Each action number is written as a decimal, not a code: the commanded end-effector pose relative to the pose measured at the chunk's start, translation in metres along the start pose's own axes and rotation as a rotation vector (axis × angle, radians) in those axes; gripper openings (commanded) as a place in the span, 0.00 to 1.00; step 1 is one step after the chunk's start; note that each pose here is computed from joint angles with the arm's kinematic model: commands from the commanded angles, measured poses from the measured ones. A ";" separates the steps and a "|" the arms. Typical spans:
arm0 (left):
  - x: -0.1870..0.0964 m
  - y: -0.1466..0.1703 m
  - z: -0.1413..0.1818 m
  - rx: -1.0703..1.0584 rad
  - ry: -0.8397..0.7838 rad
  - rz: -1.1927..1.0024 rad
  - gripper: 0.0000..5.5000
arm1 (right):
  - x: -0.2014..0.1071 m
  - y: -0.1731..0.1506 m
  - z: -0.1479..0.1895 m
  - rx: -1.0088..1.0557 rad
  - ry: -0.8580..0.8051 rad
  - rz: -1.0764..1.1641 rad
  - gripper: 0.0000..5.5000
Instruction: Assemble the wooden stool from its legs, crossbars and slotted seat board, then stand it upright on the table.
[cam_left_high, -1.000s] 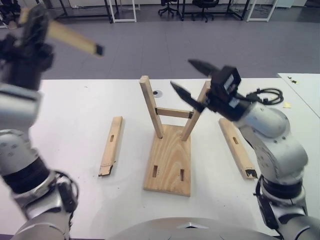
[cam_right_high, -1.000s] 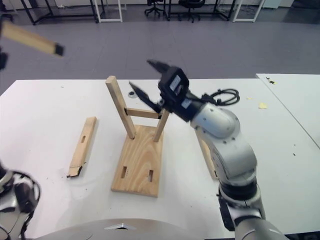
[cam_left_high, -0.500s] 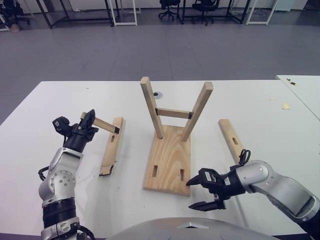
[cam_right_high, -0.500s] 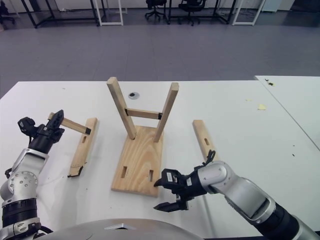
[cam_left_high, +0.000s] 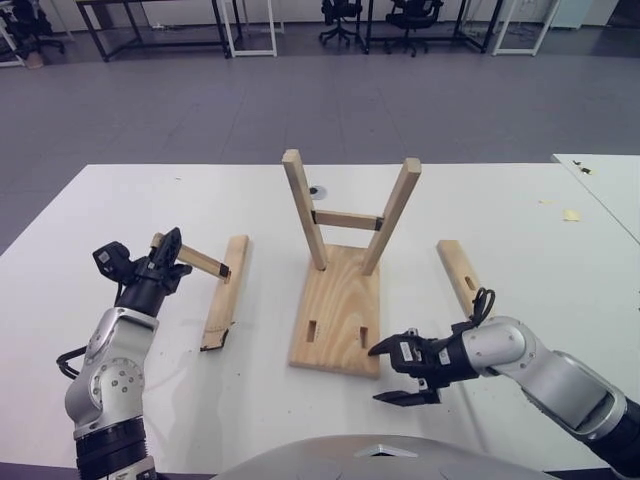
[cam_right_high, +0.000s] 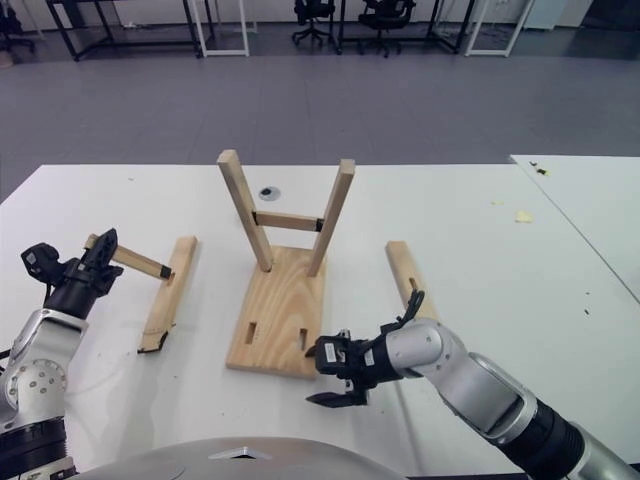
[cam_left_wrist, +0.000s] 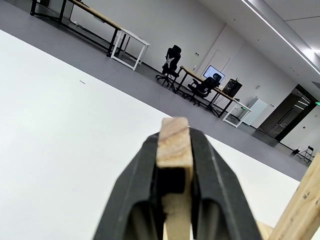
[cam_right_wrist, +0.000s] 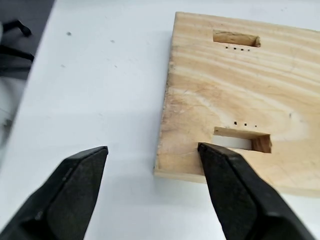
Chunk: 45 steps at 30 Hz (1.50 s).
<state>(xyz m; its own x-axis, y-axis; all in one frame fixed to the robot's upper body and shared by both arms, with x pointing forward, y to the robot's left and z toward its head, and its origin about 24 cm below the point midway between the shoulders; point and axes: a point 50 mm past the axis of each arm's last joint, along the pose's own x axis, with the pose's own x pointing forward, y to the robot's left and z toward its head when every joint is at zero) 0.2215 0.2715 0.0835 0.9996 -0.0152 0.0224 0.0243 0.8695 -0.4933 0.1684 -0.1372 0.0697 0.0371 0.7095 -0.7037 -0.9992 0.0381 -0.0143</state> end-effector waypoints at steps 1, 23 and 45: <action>0.001 0.005 -0.001 0.040 0.011 0.037 0.07 | -0.009 -0.006 -0.025 0.075 0.149 -0.058 0.61; 0.011 -0.009 -0.007 -0.094 -0.049 0.026 0.07 | -0.015 -0.002 -0.028 0.062 0.208 -0.037 0.61; 0.014 -0.001 -0.044 0.315 0.229 0.184 0.07 | -0.019 -0.007 -0.029 0.014 0.264 -0.059 0.61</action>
<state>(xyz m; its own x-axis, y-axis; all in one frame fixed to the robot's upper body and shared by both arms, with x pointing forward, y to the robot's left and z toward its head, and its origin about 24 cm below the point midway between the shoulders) 0.2442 0.2438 0.0747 0.9983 0.0251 -0.0533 -0.0383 0.9641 -0.2628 0.1792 -0.1565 0.0773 0.1210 0.5887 -0.7993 -0.9920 0.0434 -0.1182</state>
